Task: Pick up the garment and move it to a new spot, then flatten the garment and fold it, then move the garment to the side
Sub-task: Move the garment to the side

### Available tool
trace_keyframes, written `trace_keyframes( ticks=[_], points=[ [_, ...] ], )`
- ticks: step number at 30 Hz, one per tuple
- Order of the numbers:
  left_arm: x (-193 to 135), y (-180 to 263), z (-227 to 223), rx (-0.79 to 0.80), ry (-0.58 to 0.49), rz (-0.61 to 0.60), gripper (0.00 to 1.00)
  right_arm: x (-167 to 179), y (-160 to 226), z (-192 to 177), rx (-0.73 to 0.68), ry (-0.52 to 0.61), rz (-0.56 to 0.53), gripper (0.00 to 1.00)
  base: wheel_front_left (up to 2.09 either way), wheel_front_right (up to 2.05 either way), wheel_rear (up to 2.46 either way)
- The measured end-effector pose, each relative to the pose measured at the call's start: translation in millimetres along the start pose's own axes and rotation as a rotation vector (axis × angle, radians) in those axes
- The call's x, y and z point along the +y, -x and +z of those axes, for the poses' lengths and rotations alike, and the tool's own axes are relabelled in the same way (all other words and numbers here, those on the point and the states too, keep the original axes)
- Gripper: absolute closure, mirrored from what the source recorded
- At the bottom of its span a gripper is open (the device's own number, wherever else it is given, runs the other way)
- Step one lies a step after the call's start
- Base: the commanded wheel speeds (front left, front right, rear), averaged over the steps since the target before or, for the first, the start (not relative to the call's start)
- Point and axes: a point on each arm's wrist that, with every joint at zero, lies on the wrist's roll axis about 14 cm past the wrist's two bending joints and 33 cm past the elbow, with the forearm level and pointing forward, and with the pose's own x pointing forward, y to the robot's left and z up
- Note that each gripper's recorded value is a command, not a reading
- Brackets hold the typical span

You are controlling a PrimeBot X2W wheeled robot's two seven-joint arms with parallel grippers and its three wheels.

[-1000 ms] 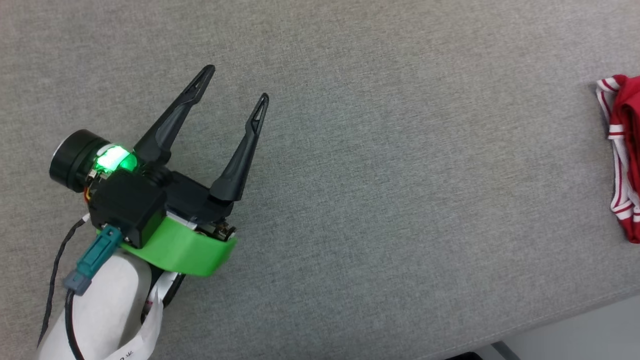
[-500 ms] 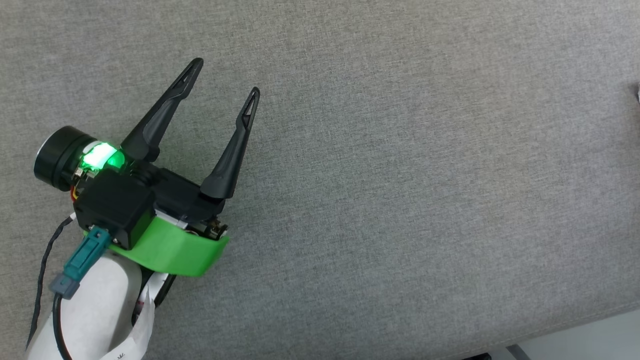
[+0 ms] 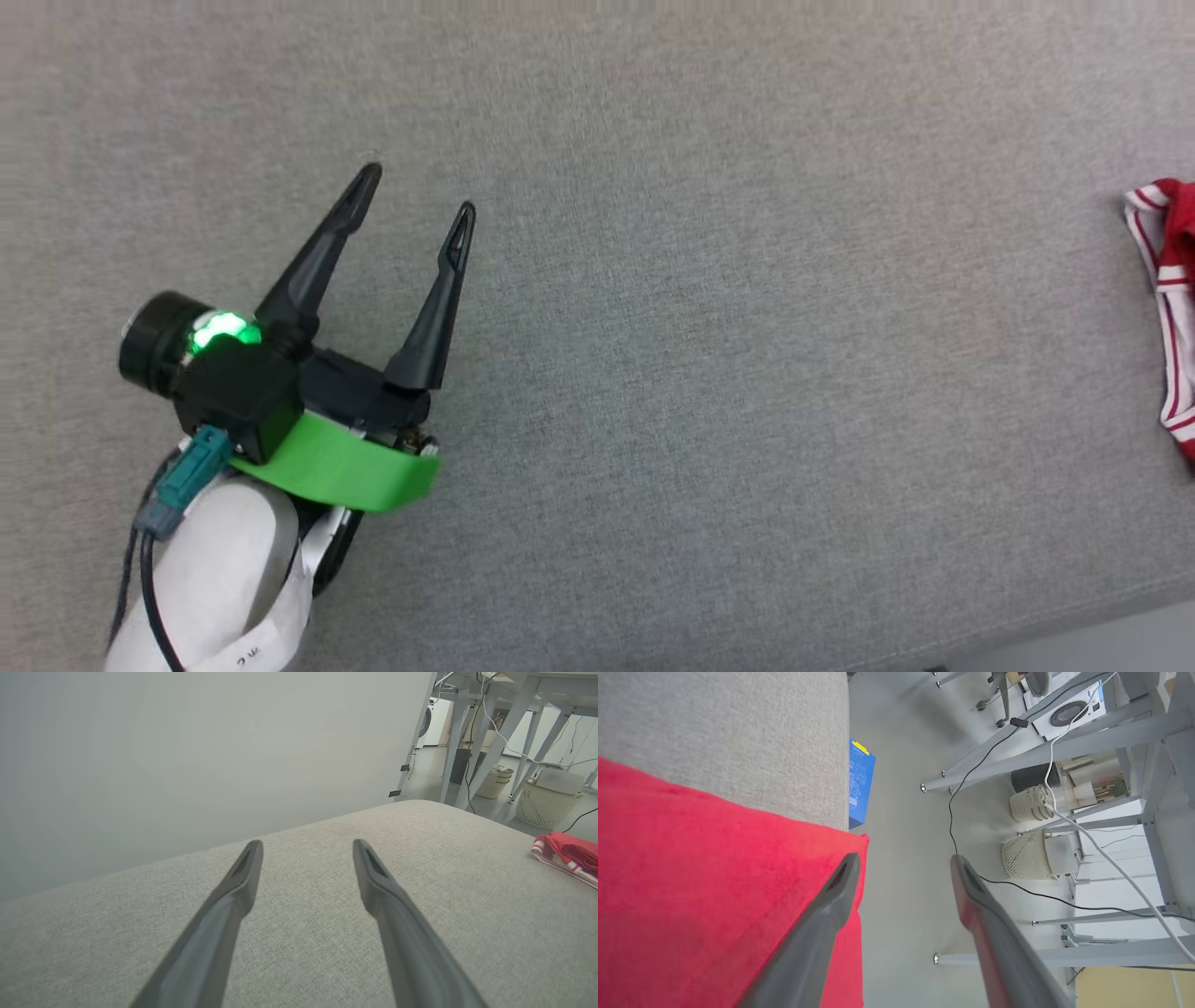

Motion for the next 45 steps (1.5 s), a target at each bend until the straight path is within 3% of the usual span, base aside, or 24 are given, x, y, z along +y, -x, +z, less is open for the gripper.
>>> trace_keyframes(
  ticks=[9,17,31,45],
  points=[
    [10,40,21,-0.006,0.078,0.193,0.00,-4,30,110,-0.371,-0.206,-0.003,0.00,0.00,0.00,0.00],
    [12,79,54,-0.042,0.028,0.292,0.00,24,99,183,-0.674,-0.434,0.088,0.00,0.00,0.00,0.00],
    [20,152,73,-0.066,-0.005,0.487,0.00,124,204,208,-0.831,-0.745,0.309,0.00,0.00,0.00,0.00],
    [22,178,78,-0.083,-0.029,0.546,0.00,168,227,206,-0.820,-0.814,0.378,0.00,0.00,0.00,0.00]
  ],
)
